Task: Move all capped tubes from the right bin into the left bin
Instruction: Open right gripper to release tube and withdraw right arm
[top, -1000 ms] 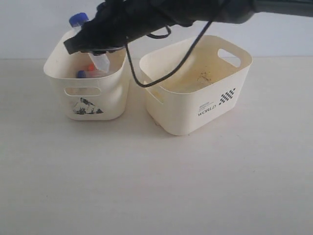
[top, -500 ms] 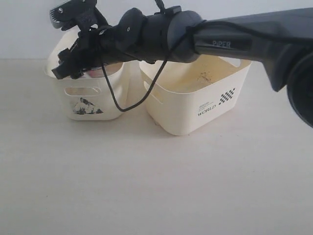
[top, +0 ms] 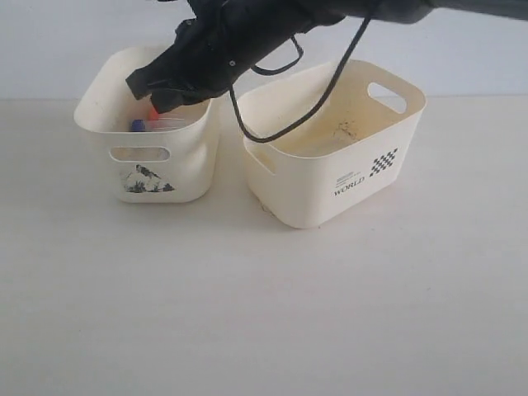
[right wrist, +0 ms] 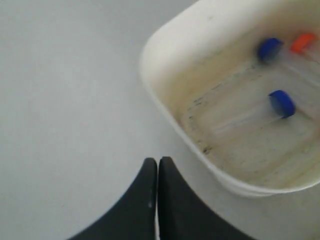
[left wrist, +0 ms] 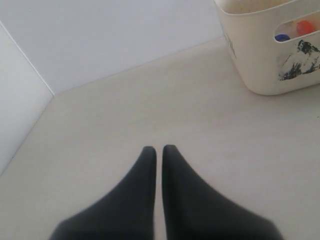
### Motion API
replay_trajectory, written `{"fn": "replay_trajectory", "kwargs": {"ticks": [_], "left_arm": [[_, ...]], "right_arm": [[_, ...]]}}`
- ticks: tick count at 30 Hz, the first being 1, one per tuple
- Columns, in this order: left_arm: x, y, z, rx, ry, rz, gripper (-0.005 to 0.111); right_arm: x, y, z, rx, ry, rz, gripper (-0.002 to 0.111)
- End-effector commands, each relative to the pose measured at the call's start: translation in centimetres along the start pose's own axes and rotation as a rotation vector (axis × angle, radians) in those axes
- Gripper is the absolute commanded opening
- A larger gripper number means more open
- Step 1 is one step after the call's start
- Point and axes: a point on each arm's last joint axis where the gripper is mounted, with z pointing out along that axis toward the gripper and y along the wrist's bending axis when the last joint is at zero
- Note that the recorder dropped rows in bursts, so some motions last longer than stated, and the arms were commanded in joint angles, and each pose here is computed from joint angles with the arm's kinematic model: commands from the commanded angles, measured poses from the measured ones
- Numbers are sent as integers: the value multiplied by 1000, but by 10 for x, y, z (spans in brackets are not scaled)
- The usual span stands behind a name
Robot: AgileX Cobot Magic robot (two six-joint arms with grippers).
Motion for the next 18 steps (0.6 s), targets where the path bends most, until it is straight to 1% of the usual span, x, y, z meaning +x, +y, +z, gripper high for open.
{"fn": "replay_trajectory", "kwargs": {"ticks": [1, 4, 7, 11, 12, 14, 18], "left_arm": [[-1, 0, 0, -1, -7, -9, 4], [-1, 0, 0, -1, -7, -9, 4], [-1, 0, 0, -1, -7, -9, 4], [-1, 0, 0, -1, -7, -9, 4], [-1, 0, 0, -1, -7, -9, 4], [-1, 0, 0, -1, -7, -9, 4], [-1, 0, 0, -1, -7, -9, 4]], "right_arm": [[5, 31, -31, -75, 63, -62, 0], [19, 44, -55, -77, 79, -48, 0], [41, 54, -79, -33, 53, -17, 0], [69, 65, -115, 92, -80, 6, 0], [79, 72, -134, 139, -147, 4, 0], [86, 85, -162, 157, -217, -7, 0], [84, 105, -202, 154, -321, -56, 0]]}}
